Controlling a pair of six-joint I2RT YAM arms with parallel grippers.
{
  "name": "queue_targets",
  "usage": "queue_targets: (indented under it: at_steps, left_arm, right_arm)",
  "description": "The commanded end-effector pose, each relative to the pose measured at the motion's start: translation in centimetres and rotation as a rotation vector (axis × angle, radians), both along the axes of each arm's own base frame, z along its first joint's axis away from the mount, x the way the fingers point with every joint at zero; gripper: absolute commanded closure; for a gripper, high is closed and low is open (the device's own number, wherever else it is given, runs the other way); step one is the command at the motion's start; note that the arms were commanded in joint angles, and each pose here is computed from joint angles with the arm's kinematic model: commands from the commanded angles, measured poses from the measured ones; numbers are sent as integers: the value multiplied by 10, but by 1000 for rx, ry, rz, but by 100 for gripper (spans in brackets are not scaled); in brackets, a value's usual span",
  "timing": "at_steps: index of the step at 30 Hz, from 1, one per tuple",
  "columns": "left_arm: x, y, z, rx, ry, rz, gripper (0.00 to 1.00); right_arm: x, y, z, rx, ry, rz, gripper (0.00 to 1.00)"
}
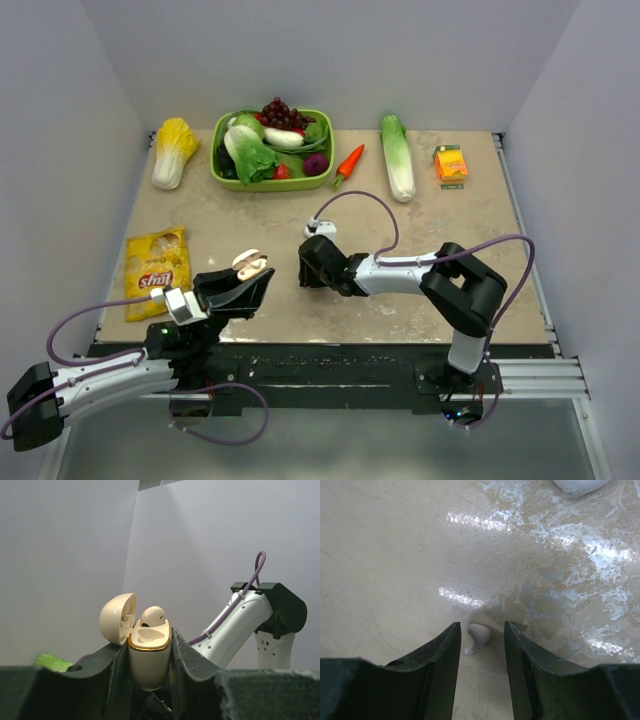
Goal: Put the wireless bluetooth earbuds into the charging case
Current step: Pick up the earbud from the center of the board.
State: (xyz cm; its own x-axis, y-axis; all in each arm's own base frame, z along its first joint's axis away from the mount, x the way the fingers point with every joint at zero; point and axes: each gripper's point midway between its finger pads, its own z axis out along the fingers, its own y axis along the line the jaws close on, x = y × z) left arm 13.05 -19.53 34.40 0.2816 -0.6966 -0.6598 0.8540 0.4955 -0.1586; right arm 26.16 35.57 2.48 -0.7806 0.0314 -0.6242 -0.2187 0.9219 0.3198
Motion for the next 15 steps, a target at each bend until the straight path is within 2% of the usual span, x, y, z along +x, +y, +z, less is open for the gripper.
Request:
queue_targets:
  at_steps: [1, 11, 15]
  left_arm:
    - [-6, 10, -24, -28, 7, -16, 100]
    - [-6, 7, -28, -23, 15, -25, 100]
    - [-6, 7, -29, -21, 17, -29, 100]
  right_arm:
    - [-6, -10, -21, -85, 19, 10, 58]
    - [-9, -19, -28, -153, 6, 61, 64]
    - [-10, -25, -28, -194, -1, 86, 63]
